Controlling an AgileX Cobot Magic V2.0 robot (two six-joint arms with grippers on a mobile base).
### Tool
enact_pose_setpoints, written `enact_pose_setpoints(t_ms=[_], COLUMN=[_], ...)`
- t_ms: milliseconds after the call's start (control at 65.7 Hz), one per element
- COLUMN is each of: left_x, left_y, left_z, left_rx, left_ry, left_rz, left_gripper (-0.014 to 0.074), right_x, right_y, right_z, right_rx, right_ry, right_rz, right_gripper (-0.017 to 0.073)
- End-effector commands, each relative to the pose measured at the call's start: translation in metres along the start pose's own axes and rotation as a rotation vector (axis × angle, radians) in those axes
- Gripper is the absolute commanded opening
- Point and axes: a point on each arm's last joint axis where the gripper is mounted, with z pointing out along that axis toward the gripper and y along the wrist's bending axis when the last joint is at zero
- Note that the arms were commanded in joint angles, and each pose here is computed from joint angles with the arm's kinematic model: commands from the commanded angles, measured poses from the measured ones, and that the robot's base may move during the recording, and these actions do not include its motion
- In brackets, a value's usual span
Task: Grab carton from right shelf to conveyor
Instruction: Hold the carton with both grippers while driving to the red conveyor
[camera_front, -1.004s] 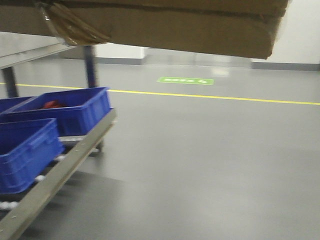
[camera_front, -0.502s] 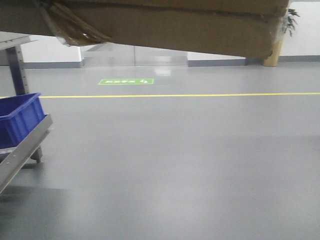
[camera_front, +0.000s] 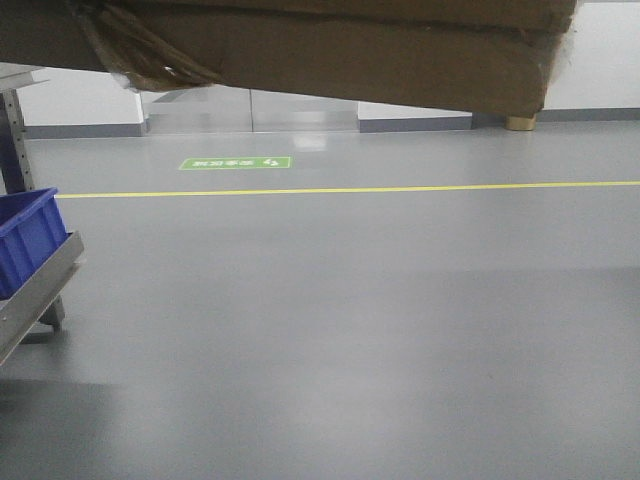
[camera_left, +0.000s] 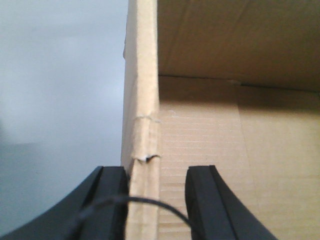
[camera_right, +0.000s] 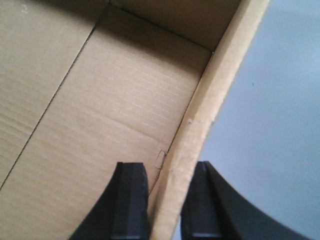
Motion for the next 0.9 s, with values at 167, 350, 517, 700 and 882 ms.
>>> enact_pose_setpoints(t_ms=[167, 350, 517, 700, 882], left_x=[-0.0074, -0.0074, -0.0074, -0.0074, -0.0074], left_y=[-0.0137, -0.0137, -0.0137, -0.0137, -0.0137], left_z=[-0.0083, -0.0083, -0.0083, -0.0083, -0.0083], left_rx=[0.12, 0.12, 0.12, 0.12, 0.12], left_ry=[-0.086, -0.086, -0.086, -0.086, -0.086], left_rz=[-0.029, -0.029, -0.029, -0.029, -0.029], left_gripper=[-0.0006, -0.0006, -0.0006, -0.0006, -0.0006], right_x=[-0.0049, -0.0049, -0.0049, -0.0049, -0.0049], right_y=[0.0128, 0.0128, 0.0128, 0.0129, 0.0129], right_z=[-0.0074, -0.0074, -0.0074, -0.0075, -0.0075], right_rx=[-0.126, -0.126, -0.126, -0.128, -0.128], right_ry=[-0.072, -0.072, -0.072, -0.072, -0.072], right_rz=[0.0, 0.0, 0.0, 0.001, 0.001], right_gripper=[-0.0069, -0.0069, -0.0069, -0.0069, -0.0069])
